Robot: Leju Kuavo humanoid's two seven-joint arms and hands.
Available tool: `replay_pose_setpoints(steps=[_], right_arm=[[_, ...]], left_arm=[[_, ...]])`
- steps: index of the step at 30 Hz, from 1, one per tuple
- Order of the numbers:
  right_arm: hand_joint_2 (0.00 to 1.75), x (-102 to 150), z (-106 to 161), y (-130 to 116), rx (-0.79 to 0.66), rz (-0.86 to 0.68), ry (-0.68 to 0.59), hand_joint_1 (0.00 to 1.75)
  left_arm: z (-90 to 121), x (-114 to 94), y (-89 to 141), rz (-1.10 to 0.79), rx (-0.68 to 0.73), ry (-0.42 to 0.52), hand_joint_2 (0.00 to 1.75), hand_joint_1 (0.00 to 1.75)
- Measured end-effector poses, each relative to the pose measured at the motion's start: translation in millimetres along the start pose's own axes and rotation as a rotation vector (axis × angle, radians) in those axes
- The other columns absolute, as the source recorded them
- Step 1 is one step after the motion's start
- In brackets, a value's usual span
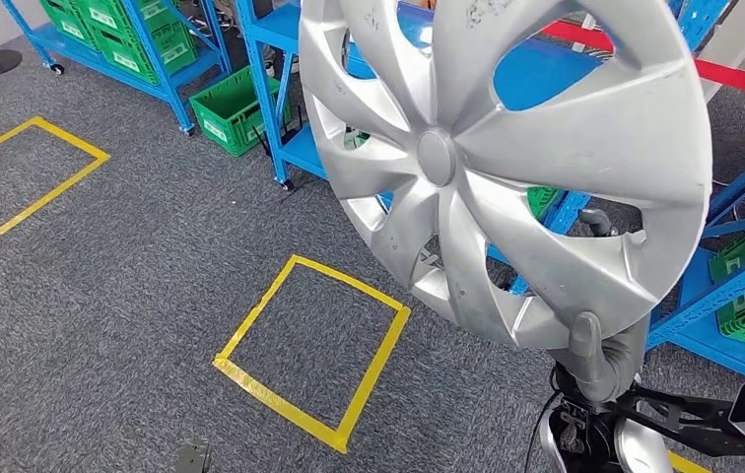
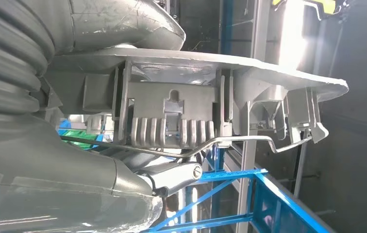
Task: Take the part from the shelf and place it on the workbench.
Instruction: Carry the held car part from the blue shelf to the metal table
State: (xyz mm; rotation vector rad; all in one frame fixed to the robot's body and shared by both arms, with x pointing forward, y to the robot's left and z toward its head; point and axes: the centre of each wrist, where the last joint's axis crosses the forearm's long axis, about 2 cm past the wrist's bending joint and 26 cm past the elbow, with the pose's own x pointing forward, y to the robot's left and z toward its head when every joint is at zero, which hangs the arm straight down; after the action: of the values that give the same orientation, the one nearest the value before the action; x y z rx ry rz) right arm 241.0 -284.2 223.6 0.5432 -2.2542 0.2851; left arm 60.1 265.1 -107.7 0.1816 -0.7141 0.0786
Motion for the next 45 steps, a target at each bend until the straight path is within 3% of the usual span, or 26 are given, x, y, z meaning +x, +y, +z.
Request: replay_pose_setpoints(steps=[27, 45], right_arm=[[1.75, -6.0, -3.7, 1.9, 0.011, -0.074, 0.023, 1.75], [1.75, -9.1, -1.7, 4.7, 0.000, -0.087, 0.035, 1.75]], left_arm=[[2.6, -0.6, -8.5, 0.017, -0.014, 0.019, 1.75, 0.00], [1.5, -3.7, 3.6, 0.007, 0.009, 0.026, 1.75, 0.00]])
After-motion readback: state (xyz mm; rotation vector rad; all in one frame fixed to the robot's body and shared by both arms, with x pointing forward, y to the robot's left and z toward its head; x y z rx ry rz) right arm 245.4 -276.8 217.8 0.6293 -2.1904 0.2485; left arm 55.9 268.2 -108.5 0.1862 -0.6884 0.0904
